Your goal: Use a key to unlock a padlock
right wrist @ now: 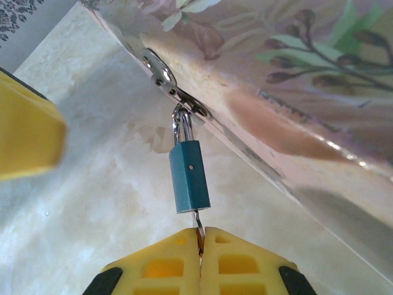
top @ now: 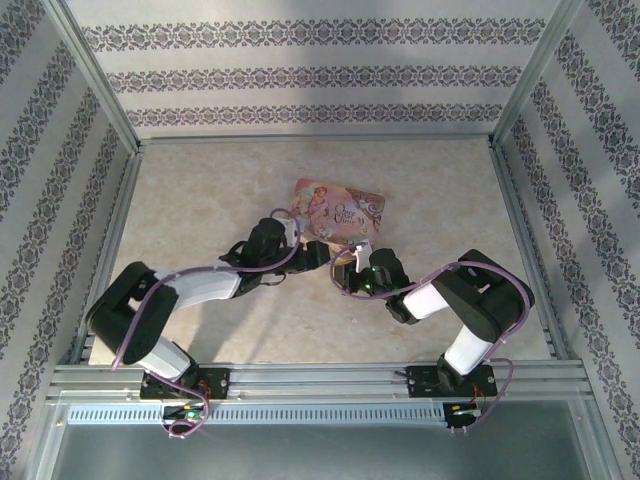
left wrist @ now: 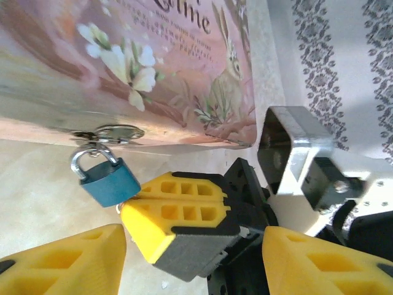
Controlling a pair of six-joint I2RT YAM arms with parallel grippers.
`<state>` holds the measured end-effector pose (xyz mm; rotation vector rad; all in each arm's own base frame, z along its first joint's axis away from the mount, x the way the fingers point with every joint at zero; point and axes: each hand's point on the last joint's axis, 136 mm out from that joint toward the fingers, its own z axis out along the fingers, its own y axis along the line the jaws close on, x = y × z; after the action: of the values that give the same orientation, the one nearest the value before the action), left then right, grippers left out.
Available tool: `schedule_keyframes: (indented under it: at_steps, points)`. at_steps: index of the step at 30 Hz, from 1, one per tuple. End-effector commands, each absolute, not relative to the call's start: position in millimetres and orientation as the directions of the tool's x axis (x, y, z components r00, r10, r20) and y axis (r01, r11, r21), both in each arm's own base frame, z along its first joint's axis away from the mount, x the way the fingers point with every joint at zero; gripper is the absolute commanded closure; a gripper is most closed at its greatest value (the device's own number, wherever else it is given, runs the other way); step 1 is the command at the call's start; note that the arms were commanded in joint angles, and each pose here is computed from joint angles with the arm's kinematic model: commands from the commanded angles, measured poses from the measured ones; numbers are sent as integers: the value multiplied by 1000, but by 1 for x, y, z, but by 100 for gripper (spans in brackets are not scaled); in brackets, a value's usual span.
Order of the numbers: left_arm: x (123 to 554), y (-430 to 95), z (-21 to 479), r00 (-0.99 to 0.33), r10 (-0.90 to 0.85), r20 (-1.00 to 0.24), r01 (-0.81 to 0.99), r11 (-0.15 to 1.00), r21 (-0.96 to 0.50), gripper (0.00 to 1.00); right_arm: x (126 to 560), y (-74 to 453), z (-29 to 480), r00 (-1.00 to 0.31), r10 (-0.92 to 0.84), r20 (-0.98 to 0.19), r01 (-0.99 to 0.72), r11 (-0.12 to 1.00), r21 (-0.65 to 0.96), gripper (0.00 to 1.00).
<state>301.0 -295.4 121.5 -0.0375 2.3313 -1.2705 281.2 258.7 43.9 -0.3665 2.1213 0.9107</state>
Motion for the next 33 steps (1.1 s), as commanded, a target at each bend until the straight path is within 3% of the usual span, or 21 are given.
schedule_keyframes:
  at_steps: [1, 11, 26, 33]
  points:
    - [300, -268, 118, -864, -288, -413, 167, 610, -774, 37, 281, 272, 61, -635, 73, -769, -557, 647, 521, 100]
    - [297, -215, 127, -803, -466, -370, 58, 557, -828, 34, 276, 281, 73, -711, 152, -687, -492, 591, 639, 100]
    - [290, -211, 114, -810, -508, -292, -6, 506, -862, 36, 267, 293, 93, -791, 270, -549, -359, 522, 774, 100]
    - [296, -216, 111, -793, -575, -201, -53, 394, -917, 41, 257, 299, 85, -824, 263, -502, -314, 527, 790, 100]
